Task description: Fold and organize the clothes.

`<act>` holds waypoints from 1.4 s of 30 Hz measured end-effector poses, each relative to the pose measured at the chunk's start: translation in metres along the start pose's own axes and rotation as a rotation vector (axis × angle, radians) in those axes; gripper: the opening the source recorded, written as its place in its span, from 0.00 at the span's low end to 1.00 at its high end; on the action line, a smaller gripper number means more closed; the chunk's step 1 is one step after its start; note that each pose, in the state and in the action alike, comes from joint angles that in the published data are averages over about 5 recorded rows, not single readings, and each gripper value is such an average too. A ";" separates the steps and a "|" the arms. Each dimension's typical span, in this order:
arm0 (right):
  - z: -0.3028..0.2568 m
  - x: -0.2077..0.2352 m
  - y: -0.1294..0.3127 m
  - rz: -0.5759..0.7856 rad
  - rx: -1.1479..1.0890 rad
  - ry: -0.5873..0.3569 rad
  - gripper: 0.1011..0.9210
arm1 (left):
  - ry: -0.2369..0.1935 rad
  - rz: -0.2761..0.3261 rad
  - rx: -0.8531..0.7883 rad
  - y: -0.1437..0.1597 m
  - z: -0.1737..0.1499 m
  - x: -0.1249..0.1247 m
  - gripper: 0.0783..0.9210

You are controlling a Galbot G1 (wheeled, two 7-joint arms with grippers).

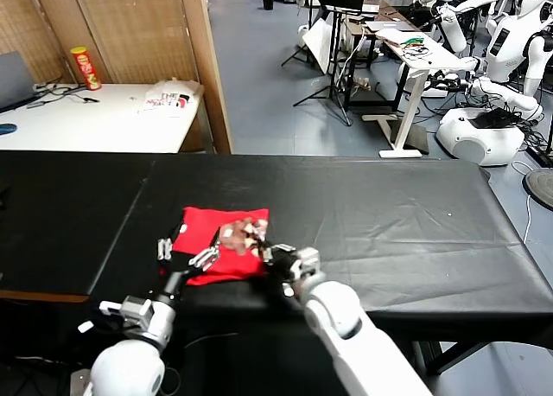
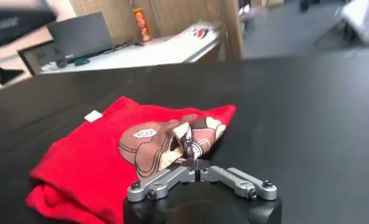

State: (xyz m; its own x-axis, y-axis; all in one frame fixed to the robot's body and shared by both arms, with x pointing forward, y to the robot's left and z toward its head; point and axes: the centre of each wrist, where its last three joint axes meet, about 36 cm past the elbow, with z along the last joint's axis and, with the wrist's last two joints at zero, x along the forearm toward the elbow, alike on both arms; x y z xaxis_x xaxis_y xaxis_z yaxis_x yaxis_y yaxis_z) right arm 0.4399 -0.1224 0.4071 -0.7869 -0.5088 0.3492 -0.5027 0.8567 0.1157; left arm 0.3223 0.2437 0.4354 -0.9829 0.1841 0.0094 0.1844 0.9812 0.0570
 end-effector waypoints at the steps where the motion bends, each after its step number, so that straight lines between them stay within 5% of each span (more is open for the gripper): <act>1: 0.000 0.009 -0.009 0.010 0.015 -0.002 0.09 | 0.003 -0.003 -0.003 0.000 0.002 0.000 0.85; 10: 0.004 0.094 -0.061 0.150 0.141 -0.095 0.66 | 0.011 -0.012 -0.032 0.003 0.022 0.006 0.85; 14: 0.007 0.122 -0.068 0.225 0.159 -0.181 0.82 | 0.053 -0.027 -0.027 0.001 0.024 0.012 0.85; 26: 0.045 0.204 -0.055 0.368 0.171 -0.322 0.85 | 0.135 -0.040 -0.015 -0.006 0.020 0.052 0.85; 35: 0.063 0.241 -0.026 0.434 0.158 -0.304 0.85 | 0.213 -0.027 -0.012 -0.010 0.013 0.090 0.85; 42: 0.062 0.261 -0.011 0.491 0.095 -0.259 0.85 | 0.314 -0.030 0.035 -0.006 0.001 0.109 0.85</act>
State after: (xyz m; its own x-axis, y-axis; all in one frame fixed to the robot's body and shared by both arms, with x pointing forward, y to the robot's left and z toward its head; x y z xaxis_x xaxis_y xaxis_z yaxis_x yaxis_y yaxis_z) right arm 0.2180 -0.2692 0.4392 -0.9928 -0.0667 0.1000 -0.0759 0.9929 -0.0915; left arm 0.2140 0.2576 0.4354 -0.9394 0.1334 0.3159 0.1497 0.9883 0.0279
